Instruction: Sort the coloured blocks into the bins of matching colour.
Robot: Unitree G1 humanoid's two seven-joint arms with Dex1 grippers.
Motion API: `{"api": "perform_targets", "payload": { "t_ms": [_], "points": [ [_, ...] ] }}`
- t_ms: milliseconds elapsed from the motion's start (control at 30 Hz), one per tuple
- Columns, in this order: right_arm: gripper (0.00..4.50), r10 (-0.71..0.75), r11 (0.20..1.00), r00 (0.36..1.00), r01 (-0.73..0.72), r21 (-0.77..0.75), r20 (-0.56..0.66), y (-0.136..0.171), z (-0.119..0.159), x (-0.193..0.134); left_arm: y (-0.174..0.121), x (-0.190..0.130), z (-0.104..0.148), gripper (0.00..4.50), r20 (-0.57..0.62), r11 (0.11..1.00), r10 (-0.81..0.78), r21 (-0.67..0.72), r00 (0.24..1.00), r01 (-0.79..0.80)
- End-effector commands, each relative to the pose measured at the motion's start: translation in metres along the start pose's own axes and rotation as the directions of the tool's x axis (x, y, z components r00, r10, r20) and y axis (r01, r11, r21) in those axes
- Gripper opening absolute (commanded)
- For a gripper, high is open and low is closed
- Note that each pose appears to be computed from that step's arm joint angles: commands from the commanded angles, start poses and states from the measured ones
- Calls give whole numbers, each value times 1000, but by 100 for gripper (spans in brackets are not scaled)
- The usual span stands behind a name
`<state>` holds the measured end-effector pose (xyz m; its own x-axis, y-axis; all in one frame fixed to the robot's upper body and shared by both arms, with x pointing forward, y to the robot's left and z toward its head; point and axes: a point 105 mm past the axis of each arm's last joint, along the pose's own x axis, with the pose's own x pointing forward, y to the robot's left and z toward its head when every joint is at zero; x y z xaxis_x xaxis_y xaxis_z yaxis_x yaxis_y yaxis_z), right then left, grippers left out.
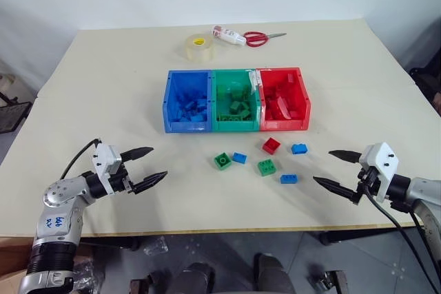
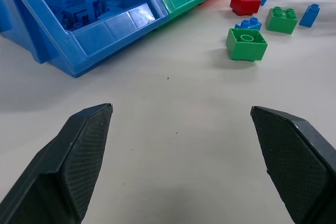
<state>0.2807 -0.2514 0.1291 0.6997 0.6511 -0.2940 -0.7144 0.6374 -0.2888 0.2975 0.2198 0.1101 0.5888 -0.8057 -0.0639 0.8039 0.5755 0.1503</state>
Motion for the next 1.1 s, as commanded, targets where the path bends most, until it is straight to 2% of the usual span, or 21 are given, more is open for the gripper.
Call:
{"api": "perform_targets", "payload": {
  "t_ms": [33, 233, 400, 500, 633, 967, 1100],
  "points": [
    [450, -29, 999, 998, 31, -32, 52, -7, 17, -4, 0, 6, 14, 449, 32, 998, -21, 51, 999, 19],
    [450, -31, 999, 999, 31, -18, 11, -6, 15, -6, 4, 13, 15, 449, 39, 1000, 2, 30, 999, -4],
    [450, -60, 998, 997, 61, 29, -40, -8, 10, -22, 3, 17, 11, 449, 6, 1000, -11, 0, 1000, 11],
    [450, -80, 994, 990, 88, 66, -116, -6, 2, -42, 3, 20, 10, 449, -1, 1000, -23, 0, 1000, 23],
    [450, -83, 995, 984, 90, 41, -156, 0, 3, -48, 4, 23, 9, 449, 7, 999, -36, -6, 999, 36],
    [450, 82, 997, 992, -82, 0, -99, 6, 33, 13, -6, 28, 10, 449, 46, 999, -49, -9, 998, 50],
    [450, 271, 962, 954, -272, 8, -129, 31, 33, 37, -10, 24, 10, 449, 57, 1000, -22, -13, 998, 23]
  ]
}}
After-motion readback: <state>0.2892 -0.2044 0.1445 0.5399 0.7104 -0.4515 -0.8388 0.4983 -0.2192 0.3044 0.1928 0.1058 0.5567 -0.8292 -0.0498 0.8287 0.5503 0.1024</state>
